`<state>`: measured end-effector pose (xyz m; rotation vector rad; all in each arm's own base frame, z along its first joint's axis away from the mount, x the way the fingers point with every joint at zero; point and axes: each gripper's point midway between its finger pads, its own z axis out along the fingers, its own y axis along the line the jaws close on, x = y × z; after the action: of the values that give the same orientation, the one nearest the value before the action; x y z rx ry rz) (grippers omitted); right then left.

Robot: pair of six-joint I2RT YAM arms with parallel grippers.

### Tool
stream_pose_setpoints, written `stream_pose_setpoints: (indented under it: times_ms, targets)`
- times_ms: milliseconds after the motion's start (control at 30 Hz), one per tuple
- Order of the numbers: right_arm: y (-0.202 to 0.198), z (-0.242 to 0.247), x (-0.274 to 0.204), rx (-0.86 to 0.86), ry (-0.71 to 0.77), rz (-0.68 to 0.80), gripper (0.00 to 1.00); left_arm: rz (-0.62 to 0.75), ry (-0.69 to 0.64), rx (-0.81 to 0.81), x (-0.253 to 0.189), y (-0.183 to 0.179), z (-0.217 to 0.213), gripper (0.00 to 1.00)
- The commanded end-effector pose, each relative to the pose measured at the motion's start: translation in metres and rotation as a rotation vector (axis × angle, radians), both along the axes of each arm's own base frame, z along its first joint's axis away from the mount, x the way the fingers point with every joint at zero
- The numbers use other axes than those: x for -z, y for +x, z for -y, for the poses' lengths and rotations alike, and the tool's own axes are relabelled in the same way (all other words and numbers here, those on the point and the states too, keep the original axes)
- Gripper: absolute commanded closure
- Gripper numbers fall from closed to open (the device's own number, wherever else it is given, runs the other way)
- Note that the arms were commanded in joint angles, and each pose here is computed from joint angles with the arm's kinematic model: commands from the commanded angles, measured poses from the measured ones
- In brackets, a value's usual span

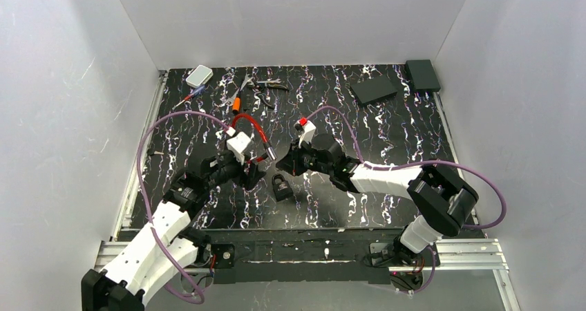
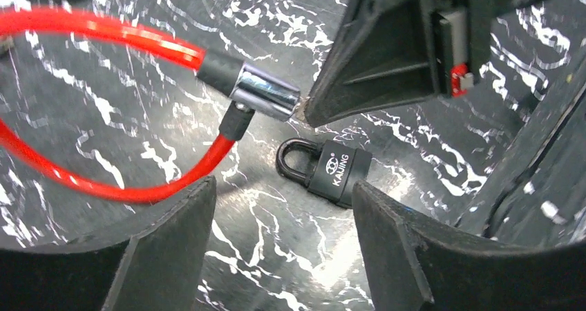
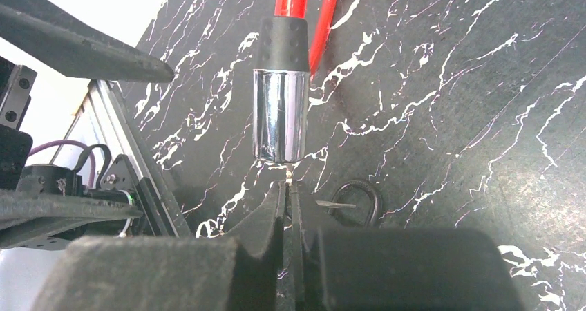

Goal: Unlock with the key

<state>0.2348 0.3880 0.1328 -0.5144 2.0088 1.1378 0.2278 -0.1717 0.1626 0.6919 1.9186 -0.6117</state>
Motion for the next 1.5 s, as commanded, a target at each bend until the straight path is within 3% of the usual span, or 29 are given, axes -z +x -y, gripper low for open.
stream_pose_setpoints:
  times_ms: [0, 200, 367, 533, 1100, 1200, 1400, 1467]
  targets:
    - [0.005, -0.005, -0.032, -0.007, 0.084, 0.078, 0.99, 0.234, 0.116, 0.239, -0.01, -0.001, 0.014, 0.32]
    - [0.003, -0.007, -0.035, -0.013, 0.097, 0.074, 0.99, 0.203, 0.189, 0.314, 0.017, 0.012, 0.022, 0.45]
    - [0.0, -0.005, -0.039, -0.019, 0.108, 0.077, 0.99, 0.253, 0.226, 0.326, 0.022, 0.03, 0.026, 0.46]
    - [-0.002, -0.003, -0.044, -0.021, 0.119, 0.085, 0.99, 0.251, 0.246, 0.333, 0.028, 0.044, 0.031, 0.54]
    - [-0.005, -0.007, -0.049, -0.042, 0.15, 0.075, 0.99, 0.321, 0.242, 0.29, 0.051, 0.06, 0.028, 0.49]
    - [-0.006, -0.007, -0.05, -0.046, 0.155, 0.072, 0.99, 0.336, 0.241, 0.295, 0.053, 0.062, 0.029, 0.59]
    - [-0.007, -0.008, -0.051, -0.05, 0.165, 0.066, 0.99, 0.356, 0.222, 0.314, 0.048, 0.06, 0.033, 0.98]
    - [-0.008, -0.008, -0.052, -0.049, 0.171, 0.06, 0.99, 0.365, 0.216, 0.315, 0.045, 0.059, 0.033, 1.0]
